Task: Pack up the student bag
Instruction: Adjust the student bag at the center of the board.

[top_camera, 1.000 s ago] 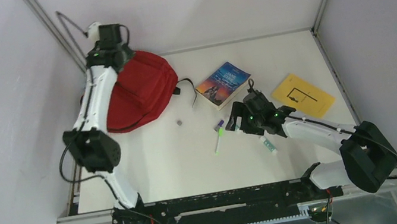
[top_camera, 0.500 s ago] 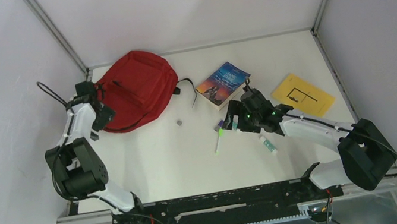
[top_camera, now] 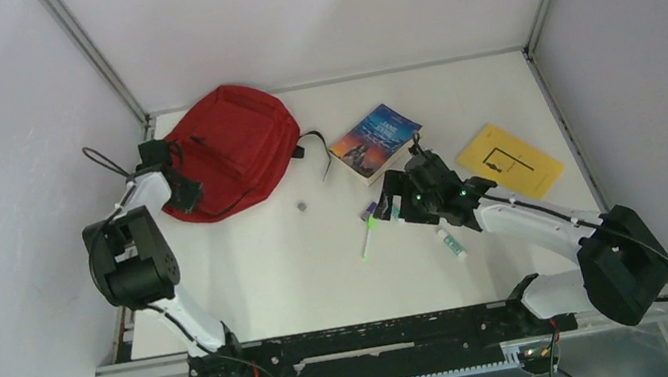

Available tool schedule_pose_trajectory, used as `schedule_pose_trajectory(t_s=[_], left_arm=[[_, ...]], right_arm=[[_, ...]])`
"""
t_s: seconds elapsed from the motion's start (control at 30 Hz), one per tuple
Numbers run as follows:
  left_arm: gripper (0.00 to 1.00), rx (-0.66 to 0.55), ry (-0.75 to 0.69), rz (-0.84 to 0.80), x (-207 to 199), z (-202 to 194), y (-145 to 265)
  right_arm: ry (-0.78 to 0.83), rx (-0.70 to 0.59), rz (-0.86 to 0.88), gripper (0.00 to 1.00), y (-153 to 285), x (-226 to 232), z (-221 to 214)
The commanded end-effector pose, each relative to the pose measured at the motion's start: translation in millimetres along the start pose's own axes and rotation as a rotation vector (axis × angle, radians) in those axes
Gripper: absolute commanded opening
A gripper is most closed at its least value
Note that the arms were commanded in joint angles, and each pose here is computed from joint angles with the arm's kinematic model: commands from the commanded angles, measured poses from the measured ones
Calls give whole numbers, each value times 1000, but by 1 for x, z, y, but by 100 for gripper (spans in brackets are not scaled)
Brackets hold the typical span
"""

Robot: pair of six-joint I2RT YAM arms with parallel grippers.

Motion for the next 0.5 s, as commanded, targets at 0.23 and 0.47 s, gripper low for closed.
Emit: schedule_pose_trajectory(t_s=[0.23,0.47], left_arm=[[0,32,115,-203,-35,-44,52],[0,90,185,-255,-65,-87,72]], right_arm=[[13,-66,31,96,11,12,14],[7,-66,50,96,14,16,14]])
Point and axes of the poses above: each gripper's point midway between its finger pads, its own y axis back along the fingers, its own x axis along the line the jaws close on, z = x × y, the point moved 1 cm from there along y, back along the fingers, and after that the axes turned 1 degree about y, right-handed, at the moved point
